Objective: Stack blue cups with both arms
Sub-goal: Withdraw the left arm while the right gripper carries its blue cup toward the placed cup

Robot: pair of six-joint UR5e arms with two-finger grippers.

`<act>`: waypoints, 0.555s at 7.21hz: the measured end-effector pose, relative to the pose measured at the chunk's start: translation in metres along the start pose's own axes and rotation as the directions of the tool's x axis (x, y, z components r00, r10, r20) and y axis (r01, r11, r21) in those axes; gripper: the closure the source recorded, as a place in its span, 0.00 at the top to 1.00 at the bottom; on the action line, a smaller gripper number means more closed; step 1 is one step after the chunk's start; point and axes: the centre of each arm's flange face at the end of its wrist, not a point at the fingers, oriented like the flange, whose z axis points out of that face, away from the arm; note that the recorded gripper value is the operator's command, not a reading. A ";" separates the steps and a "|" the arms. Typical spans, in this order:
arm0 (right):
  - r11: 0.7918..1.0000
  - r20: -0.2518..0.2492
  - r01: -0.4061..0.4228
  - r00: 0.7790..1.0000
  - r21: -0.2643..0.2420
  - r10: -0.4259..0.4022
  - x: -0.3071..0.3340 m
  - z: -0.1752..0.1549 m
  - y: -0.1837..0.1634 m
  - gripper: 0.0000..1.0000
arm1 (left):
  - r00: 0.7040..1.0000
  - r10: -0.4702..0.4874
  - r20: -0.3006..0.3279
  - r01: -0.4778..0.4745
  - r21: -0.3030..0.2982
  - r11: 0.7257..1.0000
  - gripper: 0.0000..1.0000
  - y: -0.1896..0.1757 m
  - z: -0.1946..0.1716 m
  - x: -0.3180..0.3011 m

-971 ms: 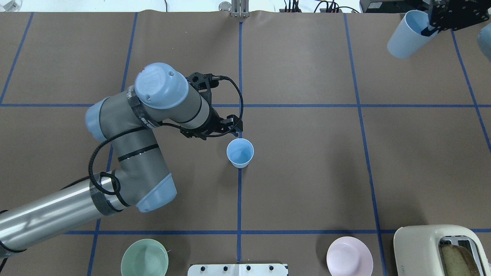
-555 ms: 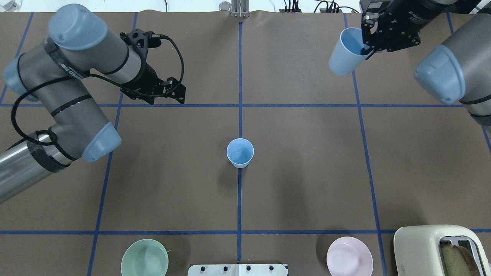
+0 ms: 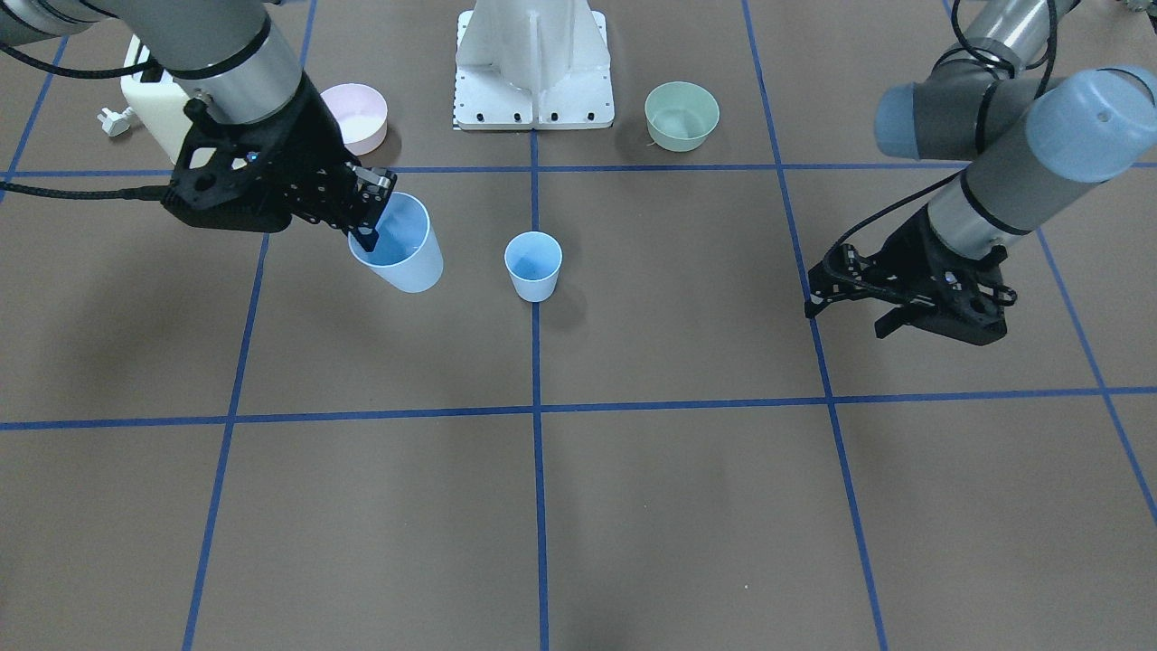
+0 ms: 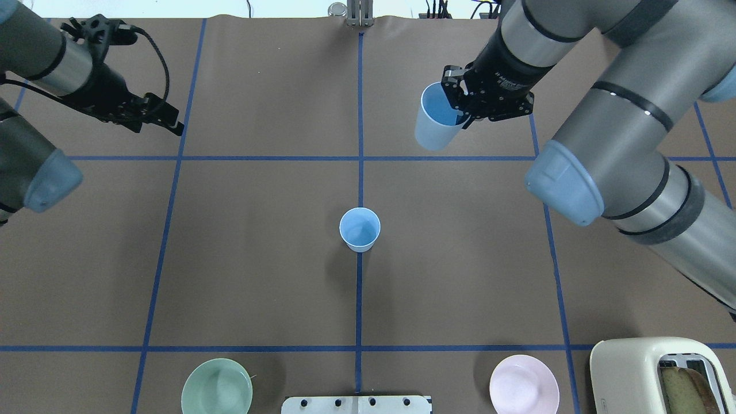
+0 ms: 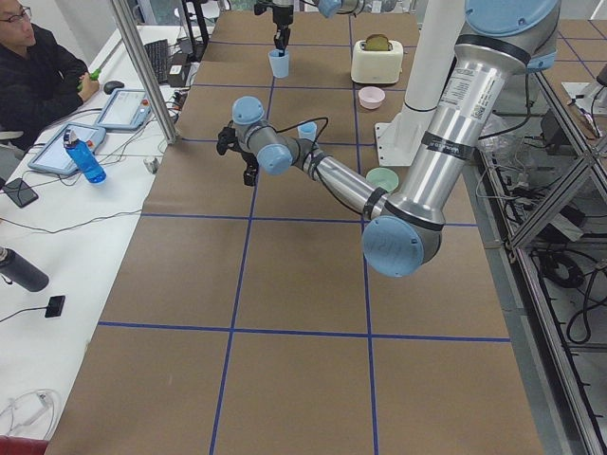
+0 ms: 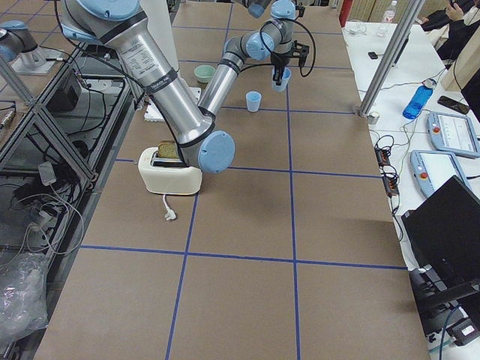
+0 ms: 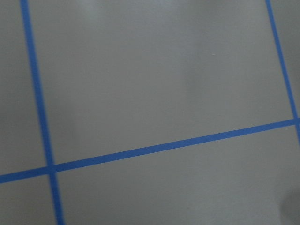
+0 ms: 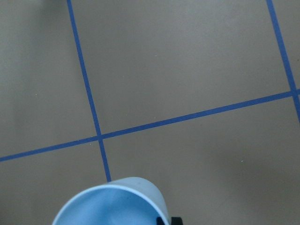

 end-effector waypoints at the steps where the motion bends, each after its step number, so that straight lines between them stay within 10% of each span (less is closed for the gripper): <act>1: 1.000 -0.010 0.000 1.000 0.008 0.000 -0.014 0.014 0.018 0.00 | 1.000 0.018 0.002 -0.018 0.003 1.000 0.98 0.005 -0.012 -0.030; 4: 0.999 -0.041 0.017 0.999 0.031 -0.015 -0.039 0.054 0.061 0.00 | 0.999 0.041 -0.006 -0.041 0.019 0.999 0.98 0.026 -0.033 -0.088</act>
